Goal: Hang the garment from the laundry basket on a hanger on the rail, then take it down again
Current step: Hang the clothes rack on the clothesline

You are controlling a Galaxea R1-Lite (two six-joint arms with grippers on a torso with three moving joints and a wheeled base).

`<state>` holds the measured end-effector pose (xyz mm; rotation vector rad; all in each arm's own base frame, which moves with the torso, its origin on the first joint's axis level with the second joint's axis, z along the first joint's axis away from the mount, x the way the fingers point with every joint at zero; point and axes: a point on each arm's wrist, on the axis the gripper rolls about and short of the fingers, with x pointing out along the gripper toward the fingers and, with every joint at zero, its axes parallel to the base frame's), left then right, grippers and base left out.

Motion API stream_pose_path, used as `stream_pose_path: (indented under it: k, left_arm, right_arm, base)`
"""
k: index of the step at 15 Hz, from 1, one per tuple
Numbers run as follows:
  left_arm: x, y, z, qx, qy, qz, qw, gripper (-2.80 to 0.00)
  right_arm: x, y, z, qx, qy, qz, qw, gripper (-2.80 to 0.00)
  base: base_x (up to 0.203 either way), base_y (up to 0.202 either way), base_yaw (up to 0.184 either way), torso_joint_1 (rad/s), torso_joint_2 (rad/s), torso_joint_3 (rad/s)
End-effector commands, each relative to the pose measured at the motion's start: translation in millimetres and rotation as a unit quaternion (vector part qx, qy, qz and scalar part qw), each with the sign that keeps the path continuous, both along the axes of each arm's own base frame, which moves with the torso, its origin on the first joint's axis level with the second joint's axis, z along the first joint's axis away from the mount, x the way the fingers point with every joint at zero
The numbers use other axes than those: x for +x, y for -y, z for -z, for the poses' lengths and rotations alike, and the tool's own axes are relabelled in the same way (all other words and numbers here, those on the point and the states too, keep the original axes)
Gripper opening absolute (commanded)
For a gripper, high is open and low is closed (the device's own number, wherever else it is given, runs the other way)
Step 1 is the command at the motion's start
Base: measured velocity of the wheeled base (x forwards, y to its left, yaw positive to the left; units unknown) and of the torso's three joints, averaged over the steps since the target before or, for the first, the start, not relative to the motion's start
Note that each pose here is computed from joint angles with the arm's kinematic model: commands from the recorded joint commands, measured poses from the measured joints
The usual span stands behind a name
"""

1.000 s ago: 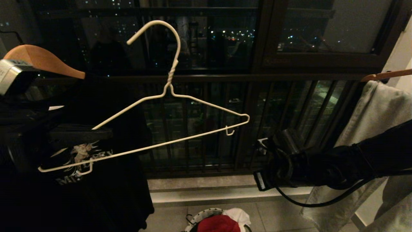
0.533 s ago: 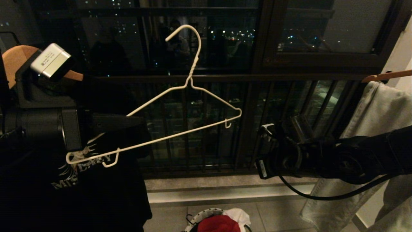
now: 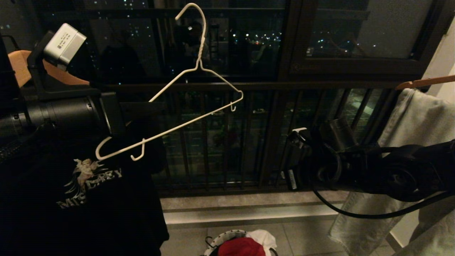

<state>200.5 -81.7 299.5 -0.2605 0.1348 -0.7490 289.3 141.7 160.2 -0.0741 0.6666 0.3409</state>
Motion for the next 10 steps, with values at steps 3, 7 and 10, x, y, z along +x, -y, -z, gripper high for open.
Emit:
stream_pose_path:
  k: [3,7,10]
  left_arm:
    - [0,3,0,0.001,0.002,-0.067,0.9977,-2.80]
    - [-13,12,-5,-0.005,0.014,-0.139,0.9902,-2.80]
    - [-31,20,-17,-0.021,0.034,-0.167,0.9852,-2.80]
  right_arm:
    - [-3,-2,-3,0.003,0.005,-0.004,1.000,-2.80]
    - [-3,-2,-4,0.002,0.005,-0.005,1.000,-2.80]
    - [-4,-3,-3,0.002,0.005,-0.006,1.000,-2.80]
  base:
    - [0.000,0.000,0.000,0.000,0.00,0.000]
    - [0.000,0.000,0.000,0.000,0.00,0.000]
    - [0.000,0.000,0.000,0.000,0.00,0.000]
